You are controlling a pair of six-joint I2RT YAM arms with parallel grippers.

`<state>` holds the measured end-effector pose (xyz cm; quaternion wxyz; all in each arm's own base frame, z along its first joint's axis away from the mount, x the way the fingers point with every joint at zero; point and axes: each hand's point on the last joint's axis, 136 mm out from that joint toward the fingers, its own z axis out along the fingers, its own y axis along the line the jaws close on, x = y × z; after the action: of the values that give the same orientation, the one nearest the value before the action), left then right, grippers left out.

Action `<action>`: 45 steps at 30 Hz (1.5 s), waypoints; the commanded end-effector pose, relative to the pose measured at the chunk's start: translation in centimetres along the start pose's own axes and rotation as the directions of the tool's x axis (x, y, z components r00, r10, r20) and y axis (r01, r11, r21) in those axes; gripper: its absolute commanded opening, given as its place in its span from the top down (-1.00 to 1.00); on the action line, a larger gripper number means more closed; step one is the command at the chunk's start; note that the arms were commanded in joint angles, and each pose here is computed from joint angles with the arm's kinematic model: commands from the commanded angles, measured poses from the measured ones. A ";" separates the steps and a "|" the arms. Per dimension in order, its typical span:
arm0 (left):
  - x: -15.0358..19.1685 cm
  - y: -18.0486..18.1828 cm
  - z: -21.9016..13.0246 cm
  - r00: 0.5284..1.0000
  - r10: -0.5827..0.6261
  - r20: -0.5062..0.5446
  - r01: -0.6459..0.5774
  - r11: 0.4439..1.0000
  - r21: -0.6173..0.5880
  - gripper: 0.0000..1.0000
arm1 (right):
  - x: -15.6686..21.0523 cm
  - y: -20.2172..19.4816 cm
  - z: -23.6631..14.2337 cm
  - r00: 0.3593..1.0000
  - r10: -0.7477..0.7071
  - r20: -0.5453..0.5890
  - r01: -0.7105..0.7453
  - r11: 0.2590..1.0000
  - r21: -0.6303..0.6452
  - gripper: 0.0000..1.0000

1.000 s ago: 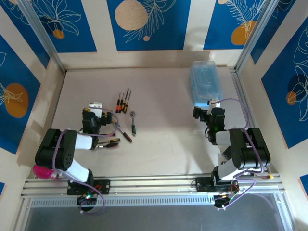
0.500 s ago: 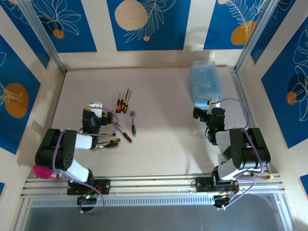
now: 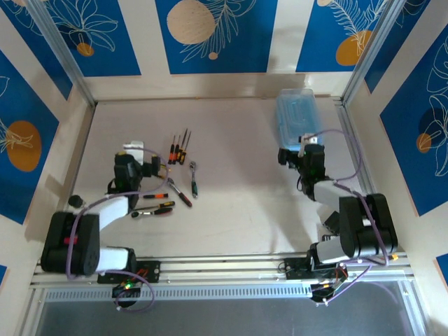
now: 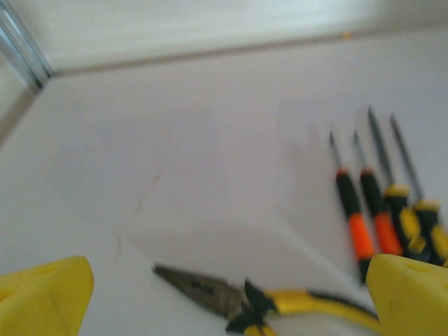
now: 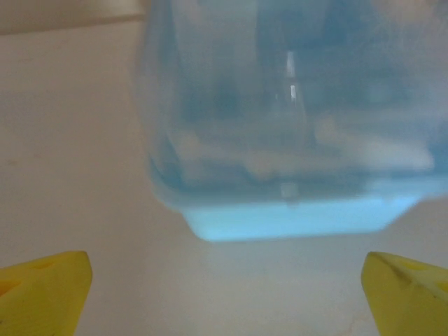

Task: Pack the tool kit

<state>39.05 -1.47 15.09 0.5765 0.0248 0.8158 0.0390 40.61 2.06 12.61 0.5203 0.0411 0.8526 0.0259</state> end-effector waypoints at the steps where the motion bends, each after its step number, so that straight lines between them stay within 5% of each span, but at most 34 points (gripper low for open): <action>1: -2.7 -0.9 -1.2 0.996 -0.017 -0.089 0.022 0.998 0.064 -0.99 | -3.6 -1.6 -2.3 0.996 0.078 -0.052 -0.073 0.993 0.087 -0.98; 9: -4.0 -3.6 -0.9 0.961 -0.028 -0.276 0.081 0.980 0.183 -0.99 | -8.1 -3.7 -0.4 0.968 0.180 -0.177 -0.168 0.982 0.081 -0.98; 19: -2.9 -5.9 -1.2 0.951 -0.004 -0.308 0.087 0.963 0.254 -0.99 | -7.7 -4.5 6.0 0.938 0.218 -0.268 -0.226 0.974 0.003 -0.98; 36: -1.5 -6.7 -1.1 0.935 0.013 -0.353 0.091 0.957 0.276 -1.00 | -6.1 -4.5 10.3 0.901 0.208 -0.381 -0.260 0.961 -0.092 -1.00; 45: -1.3 -6.7 -1.0 0.933 0.015 -0.360 0.091 0.957 0.276 -0.99 | -2.6 -2.3 8.4 0.846 0.213 -0.488 -0.286 0.955 -0.079 -0.57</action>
<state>38.85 -7.50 16.37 0.4199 0.0772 0.9011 -0.0755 52.37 -3.69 12.66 0.3544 0.1123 0.9190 0.1313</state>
